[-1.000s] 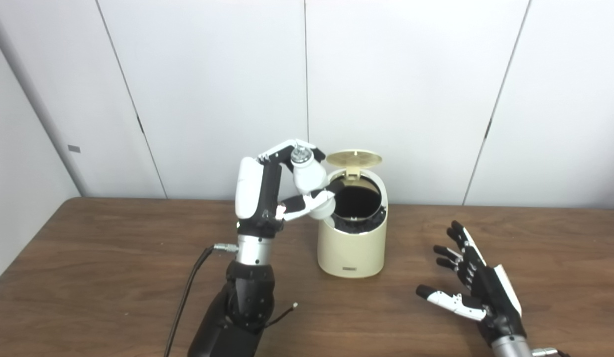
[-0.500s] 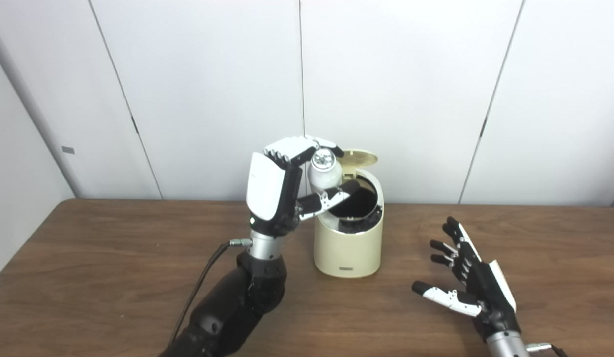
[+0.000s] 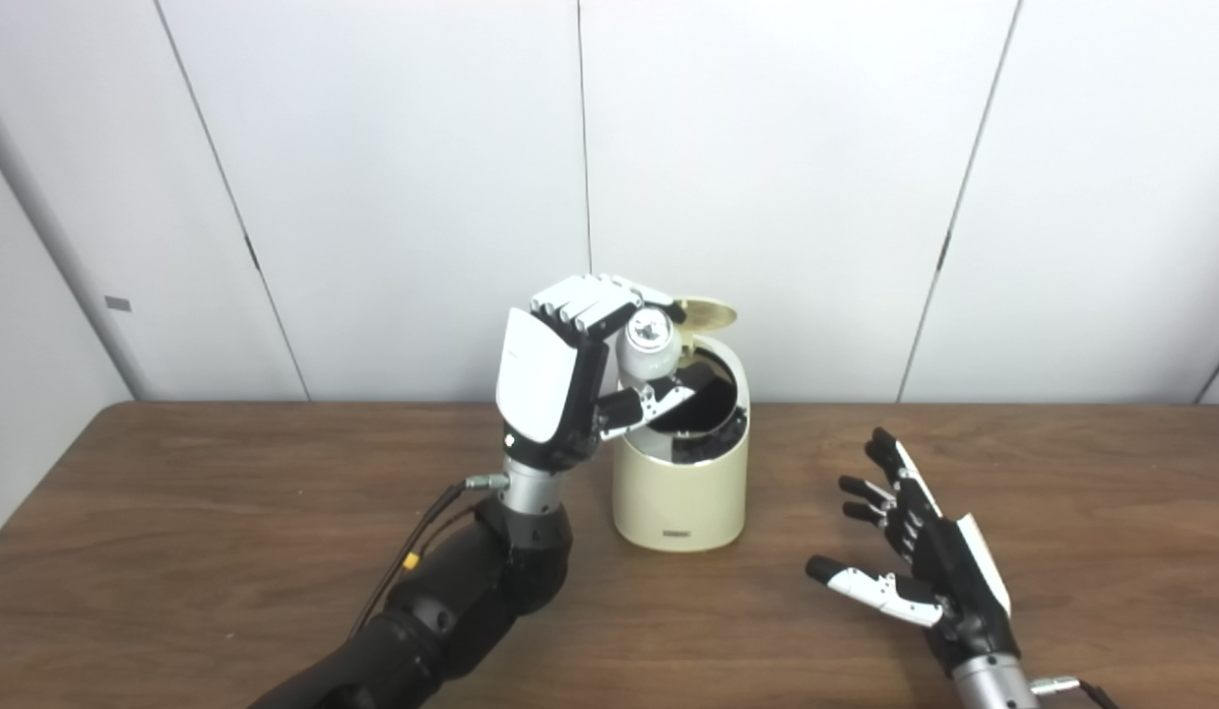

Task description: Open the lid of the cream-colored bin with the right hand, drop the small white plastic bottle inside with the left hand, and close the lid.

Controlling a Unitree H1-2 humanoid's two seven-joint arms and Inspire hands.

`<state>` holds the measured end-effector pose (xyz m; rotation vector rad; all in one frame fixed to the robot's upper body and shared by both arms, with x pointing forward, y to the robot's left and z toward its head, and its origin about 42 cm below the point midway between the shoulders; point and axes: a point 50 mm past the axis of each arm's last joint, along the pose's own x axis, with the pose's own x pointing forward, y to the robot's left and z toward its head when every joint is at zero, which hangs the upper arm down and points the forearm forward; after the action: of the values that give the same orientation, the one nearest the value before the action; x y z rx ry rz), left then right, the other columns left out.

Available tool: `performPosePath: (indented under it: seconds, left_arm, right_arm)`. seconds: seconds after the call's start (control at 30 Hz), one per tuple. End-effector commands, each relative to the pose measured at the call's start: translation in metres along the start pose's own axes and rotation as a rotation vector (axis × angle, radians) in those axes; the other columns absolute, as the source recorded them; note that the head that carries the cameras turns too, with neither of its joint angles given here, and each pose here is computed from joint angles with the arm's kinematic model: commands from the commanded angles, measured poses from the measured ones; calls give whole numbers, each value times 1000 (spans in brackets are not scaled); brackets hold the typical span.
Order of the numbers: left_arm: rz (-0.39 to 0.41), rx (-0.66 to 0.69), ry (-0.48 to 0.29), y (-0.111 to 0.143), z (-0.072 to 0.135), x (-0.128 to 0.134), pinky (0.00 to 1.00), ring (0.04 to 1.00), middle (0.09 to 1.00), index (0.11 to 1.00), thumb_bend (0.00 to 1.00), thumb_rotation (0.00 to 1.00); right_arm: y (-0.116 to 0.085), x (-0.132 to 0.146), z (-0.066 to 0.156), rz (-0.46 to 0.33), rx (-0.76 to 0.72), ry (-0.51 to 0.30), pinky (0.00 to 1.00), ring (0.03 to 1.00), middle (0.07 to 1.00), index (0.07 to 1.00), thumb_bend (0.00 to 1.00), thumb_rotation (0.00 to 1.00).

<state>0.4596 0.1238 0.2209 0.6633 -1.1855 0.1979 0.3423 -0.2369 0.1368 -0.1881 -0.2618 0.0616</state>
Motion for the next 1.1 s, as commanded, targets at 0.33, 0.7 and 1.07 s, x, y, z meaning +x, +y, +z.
performPosePath:
  seconds: [0.33,0.7,1.07]
  left_arm:
    - [-103,-90,129,-17,-3,5,342,403,520,530,498,0]
    - [-397,-205,363,-15,-21,-25,424,480,490,526,512,0]
    - [-617,-150,388,20,-32,-9,797,908,940,953,949,433]
  right_arm:
    - [2,-2,0,-22,0,-25,769,827,959,959,770,266]
    - [2,0,4,-29,-6,-28,775,827,955,960,783,290]
    - [2,2,3,-26,-5,-32,765,826,955,959,784,291]
